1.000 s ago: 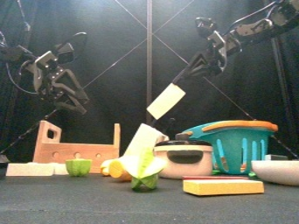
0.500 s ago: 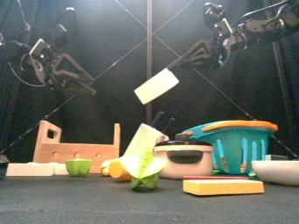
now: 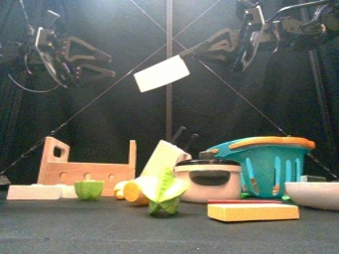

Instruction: Grab cleaver with other hand

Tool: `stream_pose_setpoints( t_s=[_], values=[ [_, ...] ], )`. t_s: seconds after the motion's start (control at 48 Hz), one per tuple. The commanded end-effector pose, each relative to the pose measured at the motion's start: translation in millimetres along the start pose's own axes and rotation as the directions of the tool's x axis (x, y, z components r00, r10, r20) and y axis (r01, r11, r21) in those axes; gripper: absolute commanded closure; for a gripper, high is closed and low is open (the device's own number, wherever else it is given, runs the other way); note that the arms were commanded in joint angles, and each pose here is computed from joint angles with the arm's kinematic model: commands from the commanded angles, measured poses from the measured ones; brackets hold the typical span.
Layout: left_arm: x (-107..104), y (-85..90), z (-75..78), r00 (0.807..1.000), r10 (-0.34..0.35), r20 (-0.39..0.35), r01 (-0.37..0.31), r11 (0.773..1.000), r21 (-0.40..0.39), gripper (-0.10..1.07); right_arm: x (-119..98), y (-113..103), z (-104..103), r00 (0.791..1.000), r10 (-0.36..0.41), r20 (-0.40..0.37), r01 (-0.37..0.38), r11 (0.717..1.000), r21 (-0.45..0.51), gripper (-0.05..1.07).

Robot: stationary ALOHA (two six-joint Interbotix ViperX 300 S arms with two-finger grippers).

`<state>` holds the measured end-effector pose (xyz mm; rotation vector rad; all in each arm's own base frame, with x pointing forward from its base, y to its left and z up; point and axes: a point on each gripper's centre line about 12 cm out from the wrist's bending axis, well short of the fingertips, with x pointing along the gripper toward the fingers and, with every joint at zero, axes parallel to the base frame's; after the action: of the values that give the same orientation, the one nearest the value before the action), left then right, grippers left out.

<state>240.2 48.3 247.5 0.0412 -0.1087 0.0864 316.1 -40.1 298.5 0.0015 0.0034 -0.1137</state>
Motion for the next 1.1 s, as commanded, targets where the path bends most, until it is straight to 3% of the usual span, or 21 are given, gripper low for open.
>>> stream_pose_setpoints(
  t_s=[0.0, 0.375, 0.688, 1.083],
  values=[
    [6, -2.0, 6.4, 0.999, -0.015, 0.035, 0.015, 1.0, -0.001, 0.07, 7, 5, 14, 0.999, 0.016, 0.046, -0.016, 1.0, -0.003, 0.61],
    [27, -11.0, -5.3, 0.997, -0.075, -0.013, 0.075, 0.997, -0.001, 0.08, 24, 16, 18, 0.997, 0.053, 0.049, -0.053, 0.998, -0.019, 0.61],
    [33, -12.2, -10.8, 0.995, -0.095, -0.001, 0.095, 0.995, -0.004, 0.11, 29, 19, 13, 0.997, 0.062, 0.035, -0.062, 0.998, -0.022, 0.61],
    [33, -13.3, -14.4, 0.994, -0.111, -0.013, 0.111, 0.994, 0.012, 0.36, 29, 18, 11, 0.998, 0.06, 0.027, -0.06, 0.998, -0.02, 0.61]
  ],
)
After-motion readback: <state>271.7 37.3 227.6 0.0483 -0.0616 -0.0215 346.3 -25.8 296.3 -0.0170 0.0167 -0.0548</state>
